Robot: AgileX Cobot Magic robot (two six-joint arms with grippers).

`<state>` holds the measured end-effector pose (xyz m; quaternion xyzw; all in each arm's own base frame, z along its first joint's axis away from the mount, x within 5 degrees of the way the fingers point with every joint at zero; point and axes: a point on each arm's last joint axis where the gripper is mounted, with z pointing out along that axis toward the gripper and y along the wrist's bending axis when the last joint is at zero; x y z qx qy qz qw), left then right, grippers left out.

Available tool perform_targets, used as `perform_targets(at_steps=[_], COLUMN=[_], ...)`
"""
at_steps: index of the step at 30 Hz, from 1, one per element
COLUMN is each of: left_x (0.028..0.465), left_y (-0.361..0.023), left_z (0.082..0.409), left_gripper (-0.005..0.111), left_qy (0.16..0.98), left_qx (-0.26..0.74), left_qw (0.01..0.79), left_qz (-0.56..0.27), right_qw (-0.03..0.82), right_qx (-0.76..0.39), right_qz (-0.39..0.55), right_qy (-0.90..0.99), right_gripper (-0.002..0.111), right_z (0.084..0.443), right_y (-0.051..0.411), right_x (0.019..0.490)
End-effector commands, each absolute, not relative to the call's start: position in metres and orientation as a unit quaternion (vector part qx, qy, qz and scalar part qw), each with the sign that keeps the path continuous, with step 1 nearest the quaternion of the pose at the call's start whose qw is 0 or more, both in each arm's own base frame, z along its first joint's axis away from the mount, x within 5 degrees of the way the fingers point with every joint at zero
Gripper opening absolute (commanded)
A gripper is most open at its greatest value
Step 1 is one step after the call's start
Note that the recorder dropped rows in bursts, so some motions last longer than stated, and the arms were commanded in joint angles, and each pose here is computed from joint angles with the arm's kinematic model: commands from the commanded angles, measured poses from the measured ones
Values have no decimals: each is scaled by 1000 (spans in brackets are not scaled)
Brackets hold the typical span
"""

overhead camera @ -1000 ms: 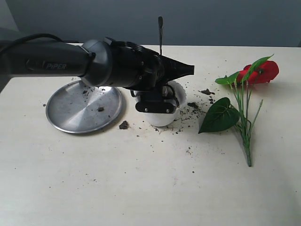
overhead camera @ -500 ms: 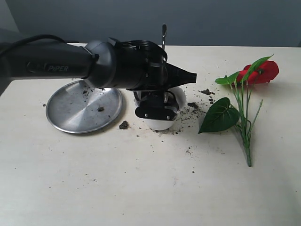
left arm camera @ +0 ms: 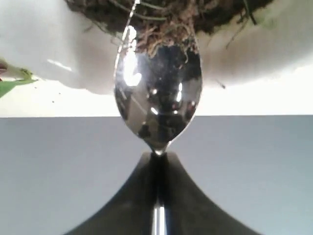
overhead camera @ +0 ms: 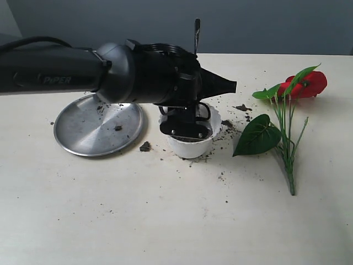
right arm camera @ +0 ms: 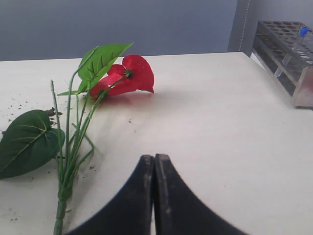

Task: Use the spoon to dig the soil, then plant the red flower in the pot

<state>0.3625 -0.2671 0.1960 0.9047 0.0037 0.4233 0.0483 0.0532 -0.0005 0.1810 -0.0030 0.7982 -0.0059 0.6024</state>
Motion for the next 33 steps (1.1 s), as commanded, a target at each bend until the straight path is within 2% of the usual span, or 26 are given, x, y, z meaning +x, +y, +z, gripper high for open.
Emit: perform_targets(at_steps=[1,16,33], left_x=[363,378,374], left_y=[-266,-255,-251], left_z=[203,196,178], left_gripper=[0,0,0], left_qy=[4,27,25], left_qx=[894,900,919], left_qw=[42,110,77], left_qz=[445,422,386], right_qw=[605,605,605], right_qx=[-4,-4,-4], right_qz=[-5,-5,-5], right_qy=[797,797,797], right_gripper=[0,0,0], right_z=[181,181,181], right_y=[0,0,0], right_x=[53,53,53])
